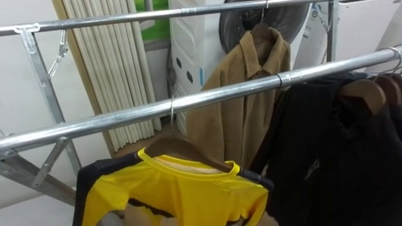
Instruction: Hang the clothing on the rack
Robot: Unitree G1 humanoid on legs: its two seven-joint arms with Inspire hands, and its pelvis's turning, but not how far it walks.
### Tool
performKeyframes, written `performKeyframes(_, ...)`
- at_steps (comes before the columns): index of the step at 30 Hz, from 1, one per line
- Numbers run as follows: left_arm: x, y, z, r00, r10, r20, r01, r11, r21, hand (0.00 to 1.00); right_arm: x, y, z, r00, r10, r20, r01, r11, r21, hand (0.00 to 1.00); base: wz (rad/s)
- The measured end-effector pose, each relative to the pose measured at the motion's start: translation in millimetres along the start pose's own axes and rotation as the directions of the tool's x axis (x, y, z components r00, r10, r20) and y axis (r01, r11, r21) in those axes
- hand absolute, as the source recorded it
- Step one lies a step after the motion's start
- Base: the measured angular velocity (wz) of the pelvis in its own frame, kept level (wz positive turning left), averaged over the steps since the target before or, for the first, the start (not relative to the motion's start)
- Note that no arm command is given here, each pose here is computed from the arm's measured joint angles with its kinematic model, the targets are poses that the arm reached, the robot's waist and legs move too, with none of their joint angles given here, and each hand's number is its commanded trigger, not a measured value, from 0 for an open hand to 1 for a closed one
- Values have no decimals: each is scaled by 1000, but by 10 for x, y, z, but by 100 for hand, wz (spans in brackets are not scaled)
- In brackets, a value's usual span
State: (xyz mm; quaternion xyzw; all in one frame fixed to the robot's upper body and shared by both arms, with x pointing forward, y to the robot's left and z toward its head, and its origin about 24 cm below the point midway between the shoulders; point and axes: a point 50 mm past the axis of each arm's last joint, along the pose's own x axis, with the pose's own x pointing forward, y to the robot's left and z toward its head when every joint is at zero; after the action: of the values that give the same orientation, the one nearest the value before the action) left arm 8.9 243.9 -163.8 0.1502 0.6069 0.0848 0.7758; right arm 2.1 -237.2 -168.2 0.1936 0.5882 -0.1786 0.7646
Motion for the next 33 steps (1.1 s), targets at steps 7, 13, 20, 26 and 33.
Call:
performKeyframes(7,20,-39,85,1000,-11,3,11,1000,-8,0,36,52,121,1000,-1,-4,0,997,-73,0,5)
performKeyframes(13,24,-39,93,1000,-12,1,12,1000,-9,0,49,78,178,1000,-2,-8,1,988,-155,0,1)
performKeyframes(20,25,-36,95,1000,-15,-1,15,1000,-8,0,74,140,265,1000,-8,5,9,977,-214,0,0)
performKeyframes(26,25,-42,96,1000,-17,-2,17,1000,-6,0,77,149,259,1000,-13,2,13,973,-231,0,0)
performKeyframes(33,25,-38,96,1000,-7,-2,7,1000,-21,0,87,178,295,1000,-14,13,17,964,-266,0,0)
